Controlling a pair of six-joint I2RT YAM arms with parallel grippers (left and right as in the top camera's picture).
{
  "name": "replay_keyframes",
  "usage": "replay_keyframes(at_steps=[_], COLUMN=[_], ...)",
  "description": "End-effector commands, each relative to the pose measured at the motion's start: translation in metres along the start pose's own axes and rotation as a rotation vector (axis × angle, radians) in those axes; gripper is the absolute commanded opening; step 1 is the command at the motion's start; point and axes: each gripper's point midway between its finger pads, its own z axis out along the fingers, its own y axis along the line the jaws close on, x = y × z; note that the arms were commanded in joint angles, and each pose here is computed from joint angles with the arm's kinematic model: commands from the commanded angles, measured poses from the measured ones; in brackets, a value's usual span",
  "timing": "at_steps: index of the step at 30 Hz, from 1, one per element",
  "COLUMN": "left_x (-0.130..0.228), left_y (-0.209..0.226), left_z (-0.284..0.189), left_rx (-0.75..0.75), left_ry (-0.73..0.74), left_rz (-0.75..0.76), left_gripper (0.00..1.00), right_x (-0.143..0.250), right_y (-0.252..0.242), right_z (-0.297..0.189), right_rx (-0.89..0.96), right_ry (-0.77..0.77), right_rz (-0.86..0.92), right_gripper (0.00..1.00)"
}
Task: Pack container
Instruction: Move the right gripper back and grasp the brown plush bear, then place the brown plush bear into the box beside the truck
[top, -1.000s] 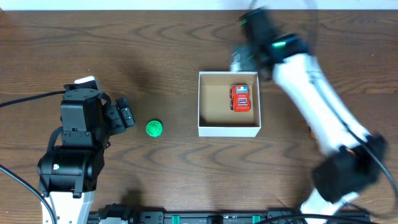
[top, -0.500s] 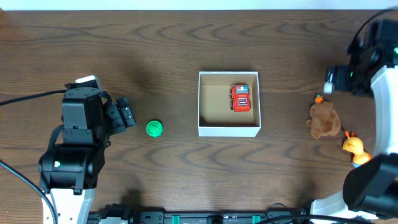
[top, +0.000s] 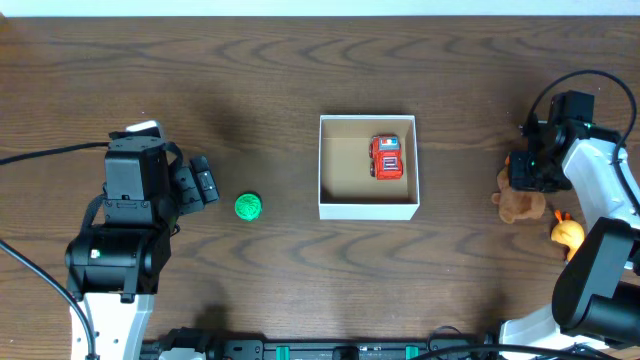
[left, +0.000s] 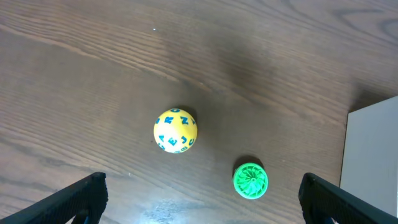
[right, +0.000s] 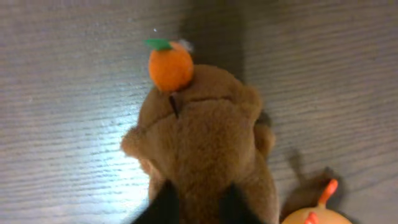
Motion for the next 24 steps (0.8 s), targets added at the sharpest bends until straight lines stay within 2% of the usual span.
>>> replay_keyframes(at_steps=[1,6,11,15,18,24], left_x=[-0.006,-0.005,-0.005,-0.005,-0.005,-0.006], left_y=[0.002,0.002,0.002,0.002,0.002,0.002], left_z=[-0.004,-0.004,-0.004,-0.004,-0.004,-0.004], left_rx=[-0.011,-0.01,-0.01,-0.01,-0.01,-0.01], left_ry=[-0.015,-0.015,-0.015,-0.015,-0.015,-0.015], left_rz=[-0.019,-0.018,-0.018,-0.018,-0.018,-0.018], left_gripper=[0.98,0.98,0.98,0.98,0.98,0.98], right_x=[0.005,-0.011,-0.053,-0.081,-0.083,-0.057], right_y=[0.003,0.006,0.027,0.068,0.11,0.204], right_z=[0.002,-0.02,-0.095,-0.17,-0.208,-0.22], right_rx=[-0.012,-0.01,-0.024,-0.086,-0.17,-0.328], right_ry=[0.015,-0.036,-0.208,-0.408,-0.505,-0.478], right_rz=[0.017,0.035,0.026,0.028,0.043,0.049], right_gripper=[0.01,0.01,0.01,0.01,0.01,0.01])
